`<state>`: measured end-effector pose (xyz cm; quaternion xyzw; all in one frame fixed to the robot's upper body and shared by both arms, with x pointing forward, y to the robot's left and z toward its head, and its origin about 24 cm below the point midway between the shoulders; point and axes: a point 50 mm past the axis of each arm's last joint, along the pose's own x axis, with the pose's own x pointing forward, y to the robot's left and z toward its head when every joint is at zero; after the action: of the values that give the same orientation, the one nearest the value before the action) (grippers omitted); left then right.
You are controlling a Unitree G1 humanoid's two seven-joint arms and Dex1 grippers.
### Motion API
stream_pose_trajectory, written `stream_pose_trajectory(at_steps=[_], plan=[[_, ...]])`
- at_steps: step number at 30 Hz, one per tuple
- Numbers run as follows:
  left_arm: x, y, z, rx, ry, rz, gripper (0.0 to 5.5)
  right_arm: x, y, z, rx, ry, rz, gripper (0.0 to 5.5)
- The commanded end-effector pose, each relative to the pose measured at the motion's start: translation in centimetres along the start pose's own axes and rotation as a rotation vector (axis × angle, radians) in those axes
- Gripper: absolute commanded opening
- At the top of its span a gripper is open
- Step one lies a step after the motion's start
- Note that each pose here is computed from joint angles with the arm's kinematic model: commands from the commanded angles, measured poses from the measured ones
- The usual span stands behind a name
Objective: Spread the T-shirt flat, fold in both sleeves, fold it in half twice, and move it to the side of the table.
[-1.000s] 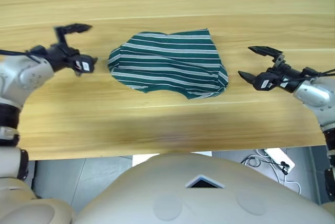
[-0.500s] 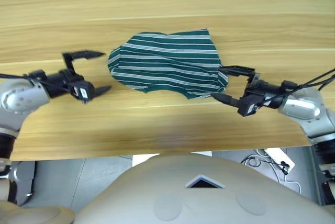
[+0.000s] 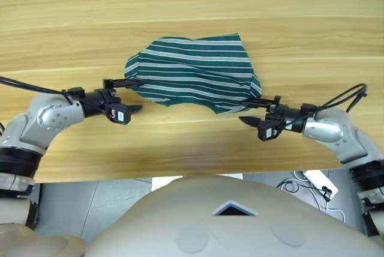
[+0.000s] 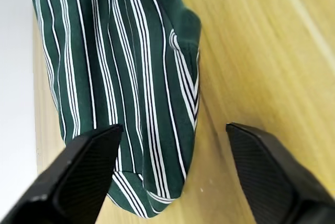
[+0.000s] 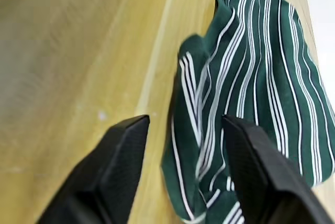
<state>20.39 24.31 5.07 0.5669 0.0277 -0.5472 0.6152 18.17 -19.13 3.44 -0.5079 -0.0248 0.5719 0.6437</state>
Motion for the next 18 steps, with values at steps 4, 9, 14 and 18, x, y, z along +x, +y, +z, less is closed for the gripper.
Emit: stream_pose_trajectory(at_steps=[4, 9, 14, 18], plan=[[1.0, -0.1, -0.5, 0.038, 0.054, -0.045, 2.43, 0.2, 0.4, -0.7, 0.006, 0.051, 0.03, 1.2], [1.2, 0.0, -0.3, 0.041, 0.051, -0.052, 1.68, 0.4, 0.3, -0.7, 0.007, 0.052, 0.017, 0.4], [1.3, -0.2, 0.5, 0.023, 0.008, -0.067, 0.85, 0.6, 0.2, -0.7, 0.011, 0.05, 0.0, 0.0], [1.3, 0.1, 0.6, 0.023, 0.008, -0.051, 0.24, 0.6, 0.0, -0.7, 0.017, 0.05, -0.025, 0.0]])
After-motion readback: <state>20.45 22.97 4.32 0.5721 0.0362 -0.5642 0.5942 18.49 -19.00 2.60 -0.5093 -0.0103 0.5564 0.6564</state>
